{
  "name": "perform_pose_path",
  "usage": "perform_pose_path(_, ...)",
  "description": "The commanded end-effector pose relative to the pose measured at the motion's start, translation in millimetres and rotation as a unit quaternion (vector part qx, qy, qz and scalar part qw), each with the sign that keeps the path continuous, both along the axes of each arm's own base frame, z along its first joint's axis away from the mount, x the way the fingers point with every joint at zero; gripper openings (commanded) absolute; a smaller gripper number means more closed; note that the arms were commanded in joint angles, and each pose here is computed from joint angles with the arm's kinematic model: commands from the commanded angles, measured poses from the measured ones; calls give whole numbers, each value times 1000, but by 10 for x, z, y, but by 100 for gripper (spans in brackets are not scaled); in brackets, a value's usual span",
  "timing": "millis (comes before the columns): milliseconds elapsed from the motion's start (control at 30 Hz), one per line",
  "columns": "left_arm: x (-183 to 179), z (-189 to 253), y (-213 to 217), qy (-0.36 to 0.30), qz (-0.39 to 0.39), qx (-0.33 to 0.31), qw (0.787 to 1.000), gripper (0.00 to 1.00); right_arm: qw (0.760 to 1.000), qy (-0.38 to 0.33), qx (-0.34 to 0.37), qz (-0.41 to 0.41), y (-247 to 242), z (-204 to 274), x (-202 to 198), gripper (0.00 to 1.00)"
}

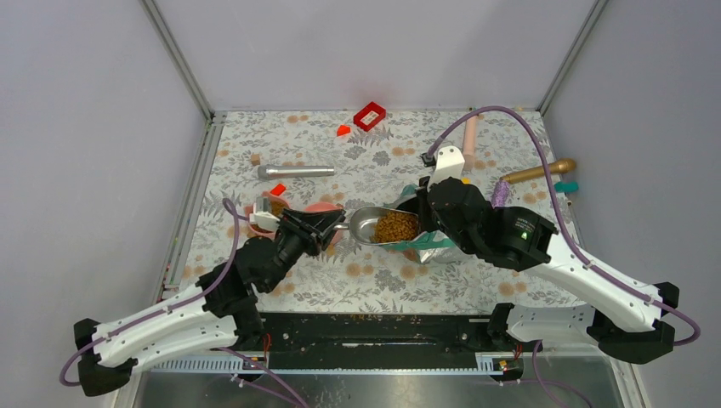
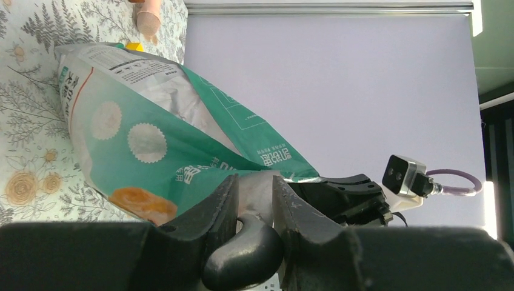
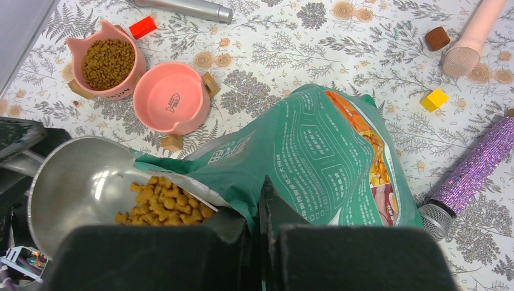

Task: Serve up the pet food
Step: Collect the pet food from the pet food bag.

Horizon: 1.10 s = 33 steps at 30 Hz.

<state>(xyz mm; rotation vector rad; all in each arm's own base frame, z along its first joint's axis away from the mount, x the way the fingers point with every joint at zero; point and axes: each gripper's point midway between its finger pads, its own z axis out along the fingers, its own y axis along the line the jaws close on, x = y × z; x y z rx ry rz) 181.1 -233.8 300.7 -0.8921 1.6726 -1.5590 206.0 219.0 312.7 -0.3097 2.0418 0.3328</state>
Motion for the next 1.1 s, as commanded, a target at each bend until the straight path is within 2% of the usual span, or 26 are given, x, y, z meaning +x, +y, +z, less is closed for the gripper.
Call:
perform_pose_path(0,138,214,-66,-13,23,-40,999,0,993,-47,107,-19,-27,624,26,0)
perform_pose_path(133,130,266,-52,-13,23,-45,999,0,992,-51,115,-20,-39,665,21,0)
perform_pose_path(367,157,135,333,-4,85,-50,995,0,992,-50,114,-19,-55,645,9,0)
perform_pose_path(500,187,202,166,-11,68,-57,996,0,992,-46,115,-18,-32,629,9,0)
perform_pose_path(667,203,199,-57,-2,41,-34,999,0,992,-46,113,-16,-12,647,17,0)
perform_pose_path(800,174,239,208,-10,71,-53,996,0,992,-46,112,-18,-28,637,12,0)
perform_pose_path(1067,115,164,634,5,119,-31,992,0,992,-51,112,-27,-92,640,16,0)
